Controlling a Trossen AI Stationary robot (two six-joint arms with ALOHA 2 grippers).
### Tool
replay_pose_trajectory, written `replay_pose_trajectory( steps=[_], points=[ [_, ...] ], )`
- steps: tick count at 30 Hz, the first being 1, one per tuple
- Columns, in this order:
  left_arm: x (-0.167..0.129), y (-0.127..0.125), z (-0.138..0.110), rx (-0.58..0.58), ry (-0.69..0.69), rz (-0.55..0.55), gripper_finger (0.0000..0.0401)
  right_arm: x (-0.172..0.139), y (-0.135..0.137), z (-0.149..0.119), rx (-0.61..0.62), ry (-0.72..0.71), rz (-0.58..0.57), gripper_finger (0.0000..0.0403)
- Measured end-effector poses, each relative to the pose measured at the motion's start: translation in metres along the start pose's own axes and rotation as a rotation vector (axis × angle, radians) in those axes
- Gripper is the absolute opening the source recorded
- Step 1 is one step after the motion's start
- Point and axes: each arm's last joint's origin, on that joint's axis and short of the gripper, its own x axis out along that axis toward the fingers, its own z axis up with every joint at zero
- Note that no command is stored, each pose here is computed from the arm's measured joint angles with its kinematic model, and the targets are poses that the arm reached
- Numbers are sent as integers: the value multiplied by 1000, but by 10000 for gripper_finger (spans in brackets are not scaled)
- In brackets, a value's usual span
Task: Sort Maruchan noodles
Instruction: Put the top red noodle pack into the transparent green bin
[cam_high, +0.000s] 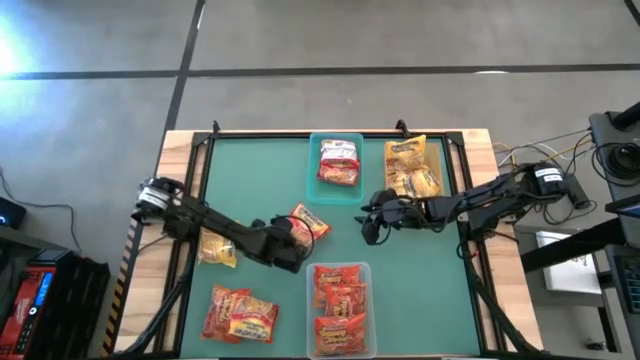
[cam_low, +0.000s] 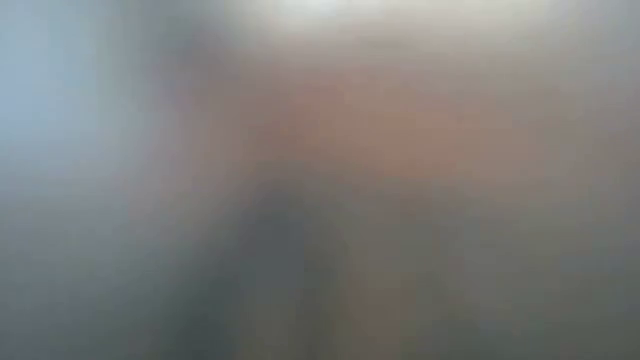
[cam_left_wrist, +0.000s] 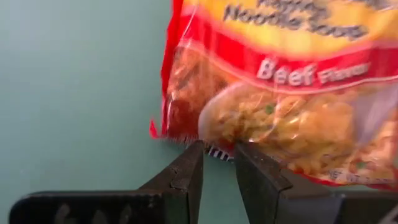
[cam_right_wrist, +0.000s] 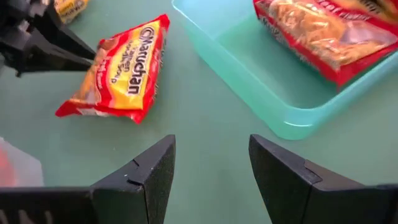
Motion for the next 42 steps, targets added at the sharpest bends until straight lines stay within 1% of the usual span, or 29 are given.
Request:
replay_pose_trajectory(
  steps=[4, 8, 11, 13, 18, 22, 25, 27, 30, 32, 34, 38, 42],
  points=[
    [13, 1, 0, 94, -35, 50, 75, 13, 1, -5, -6, -1, -3, 194],
    [22, 0, 4, 188, -56, 73, 75, 25, 4, -7, -20, -9, -18, 194],
    [28, -2, 8, 230, -91, 77, 75, 32, 7, -6, -29, -2, -21, 194],
    [30, -4, 11, 260, -114, 59, 75, 35, 10, -4, -31, 0, -17, 194],
    [31, -16, 18, 310, -154, -41, 75, 34, 14, -1, -53, 22, 8, 194],
    [30, -19, 16, 338, -119, -74, 75, 26, 12, 1, -68, 52, -5, 194],
    [28, -20, 15, 328, -116, -85, 75, 20, 11, 2, -75, 71, -17, 194],
    [24, -23, 14, 316, -102, -107, 75, 15, 13, 5, -61, 63, 6, 194],
    [16, -32, 18, 313, -78, -159, 75, 9, 22, 7, -13, 70, 112, 194],
    [9, -39, 21, 331, -79, -189, 75, 6, 29, 6, -20, 72, 173, 194],
    [0, -47, 24, 356, -88, -210, 75, 4, 36, 0, -41, 90, 192, 194],
    [-12, -55, 34, 394, -103, -214, 75, 6, 40, -17, -84, 145, 187, 194],
    [-24, -60, 43, 427, -115, -182, 75, 10, 32, -27, -105, 153, 115, 194]
  ],
)
